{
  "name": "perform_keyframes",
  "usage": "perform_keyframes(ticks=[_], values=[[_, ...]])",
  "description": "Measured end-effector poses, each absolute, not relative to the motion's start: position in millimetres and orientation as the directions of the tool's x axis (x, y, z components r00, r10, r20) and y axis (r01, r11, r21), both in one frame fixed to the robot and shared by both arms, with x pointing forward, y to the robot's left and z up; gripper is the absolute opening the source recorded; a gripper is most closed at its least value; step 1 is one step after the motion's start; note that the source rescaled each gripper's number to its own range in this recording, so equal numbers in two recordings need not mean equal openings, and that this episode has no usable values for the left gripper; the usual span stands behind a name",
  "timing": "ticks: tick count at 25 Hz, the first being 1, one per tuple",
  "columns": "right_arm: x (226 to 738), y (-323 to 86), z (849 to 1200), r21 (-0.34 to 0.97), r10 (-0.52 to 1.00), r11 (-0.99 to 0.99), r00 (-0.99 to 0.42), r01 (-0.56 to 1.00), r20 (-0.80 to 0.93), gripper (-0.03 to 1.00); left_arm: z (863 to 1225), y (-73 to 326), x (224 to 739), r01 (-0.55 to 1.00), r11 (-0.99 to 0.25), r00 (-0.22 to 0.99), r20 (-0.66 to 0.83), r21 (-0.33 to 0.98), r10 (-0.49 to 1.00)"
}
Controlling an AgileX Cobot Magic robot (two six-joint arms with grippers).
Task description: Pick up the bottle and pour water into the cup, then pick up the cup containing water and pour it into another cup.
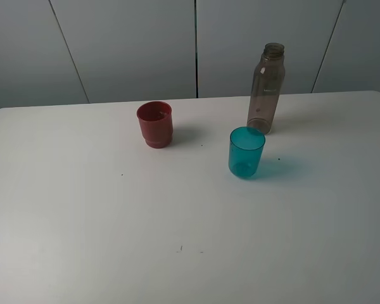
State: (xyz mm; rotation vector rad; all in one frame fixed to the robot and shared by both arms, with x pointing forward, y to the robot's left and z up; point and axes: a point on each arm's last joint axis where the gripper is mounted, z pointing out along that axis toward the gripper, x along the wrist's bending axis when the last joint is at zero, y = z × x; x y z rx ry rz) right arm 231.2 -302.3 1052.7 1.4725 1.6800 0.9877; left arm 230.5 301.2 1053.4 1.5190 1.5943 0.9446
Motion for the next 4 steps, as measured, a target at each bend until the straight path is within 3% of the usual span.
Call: perform_keyframes(ticks=[4], values=[[231.2, -302.3, 1052.7, 0.879, 0.992, 0.070, -0.124, 0.472, -0.012, 1.00, 1053.4, 301.2, 230.5, 0.464, 0.033, -0.038, -0.018, 0.885, 0.999]])
